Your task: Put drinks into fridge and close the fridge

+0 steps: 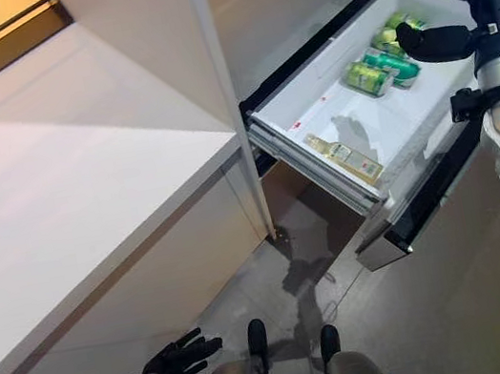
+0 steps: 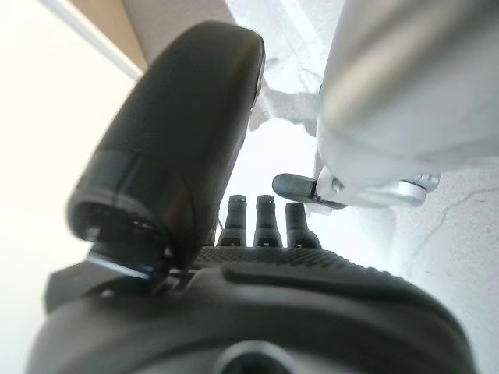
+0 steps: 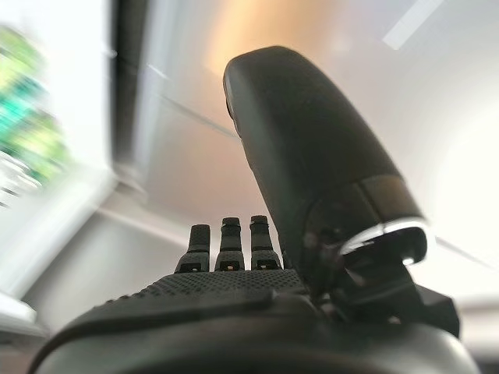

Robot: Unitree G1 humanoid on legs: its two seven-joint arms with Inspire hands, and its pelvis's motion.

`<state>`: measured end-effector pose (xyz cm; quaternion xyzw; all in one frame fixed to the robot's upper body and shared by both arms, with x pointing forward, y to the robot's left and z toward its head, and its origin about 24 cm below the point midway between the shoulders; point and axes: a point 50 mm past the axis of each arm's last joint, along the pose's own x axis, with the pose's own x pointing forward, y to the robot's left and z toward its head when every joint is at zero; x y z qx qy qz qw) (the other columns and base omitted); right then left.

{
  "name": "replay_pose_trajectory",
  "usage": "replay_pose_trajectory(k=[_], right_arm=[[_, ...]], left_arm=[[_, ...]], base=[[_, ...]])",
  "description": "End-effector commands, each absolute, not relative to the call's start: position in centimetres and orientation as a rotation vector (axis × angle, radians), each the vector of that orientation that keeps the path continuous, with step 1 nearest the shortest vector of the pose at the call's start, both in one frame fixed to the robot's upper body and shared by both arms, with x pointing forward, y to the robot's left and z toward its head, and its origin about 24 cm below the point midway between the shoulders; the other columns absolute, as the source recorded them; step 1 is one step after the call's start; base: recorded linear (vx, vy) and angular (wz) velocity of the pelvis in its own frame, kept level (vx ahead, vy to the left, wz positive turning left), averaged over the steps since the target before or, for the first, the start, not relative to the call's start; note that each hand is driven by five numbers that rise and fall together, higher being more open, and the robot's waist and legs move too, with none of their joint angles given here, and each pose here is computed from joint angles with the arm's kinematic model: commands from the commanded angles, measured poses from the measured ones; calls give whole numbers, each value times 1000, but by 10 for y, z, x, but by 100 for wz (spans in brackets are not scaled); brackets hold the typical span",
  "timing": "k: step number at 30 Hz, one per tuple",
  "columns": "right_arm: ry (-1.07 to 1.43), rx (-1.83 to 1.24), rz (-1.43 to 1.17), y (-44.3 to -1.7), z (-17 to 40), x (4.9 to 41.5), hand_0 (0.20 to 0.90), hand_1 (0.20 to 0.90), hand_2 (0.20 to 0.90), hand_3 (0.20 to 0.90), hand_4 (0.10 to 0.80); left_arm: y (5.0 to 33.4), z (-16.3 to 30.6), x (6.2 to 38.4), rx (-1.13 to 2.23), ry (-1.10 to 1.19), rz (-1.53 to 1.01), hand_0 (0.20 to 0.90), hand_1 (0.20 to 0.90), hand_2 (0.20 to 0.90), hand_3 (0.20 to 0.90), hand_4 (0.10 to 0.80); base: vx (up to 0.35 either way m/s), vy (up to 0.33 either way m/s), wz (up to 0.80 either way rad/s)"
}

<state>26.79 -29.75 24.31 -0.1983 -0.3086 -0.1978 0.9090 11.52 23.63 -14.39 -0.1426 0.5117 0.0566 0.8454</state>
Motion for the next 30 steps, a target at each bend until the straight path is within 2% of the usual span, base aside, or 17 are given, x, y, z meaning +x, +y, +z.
replay_pose_trajectory(k=[1, 6, 11, 12, 17, 22, 28, 30], right_arm=[[-1050, -305, -505, -297, 274, 219, 900, 900, 900, 900, 800], [-1012, -177, -684, -318, 239, 196, 900, 900, 900, 900, 800], [-632, 13, -761, -336, 156, 190, 900, 900, 900, 900, 800], [-526, 24, -742, -333, 129, 188, 900, 900, 900, 900, 800], [-251, 58, -657, -320, 74, 189, 900, 900, 900, 900, 800], [-180, 41, -564, -319, 70, 201, 900, 900, 900, 900, 800], [-280, -2, -414, -298, 102, 244, 900, 900, 900, 900, 800], [-279, -11, -388, -294, 105, 249, 900, 900, 900, 900, 800]], left_arm=[[250, -147, 94, -223, 1117, 134, 900, 900, 900, 900, 800], [240, -151, 85, -221, 1123, 130, 900, 900, 900, 900, 800], [233, -154, 67, -216, 1142, 141, 900, 900, 900, 900, 800], [231, -155, 63, -222, 1140, 152, 900, 900, 900, 900, 800], [231, -154, 60, -216, 1135, 189, 900, 900, 900, 900, 800], [234, -151, 74, -192, 1103, 231, 900, 900, 900, 900, 800], [242, -134, 129, -171, 981, 254, 900, 900, 900, 900, 800], [242, -133, 133, -173, 975, 254, 900, 900, 900, 900, 800]], base=[[-25, -33, -13], [-11, -32, -10], [47, -40, -13], [108, -28, -12], [83, -6, -9], [42, 26, 2], [-176, 11, 0], [-100, -18, 6]])
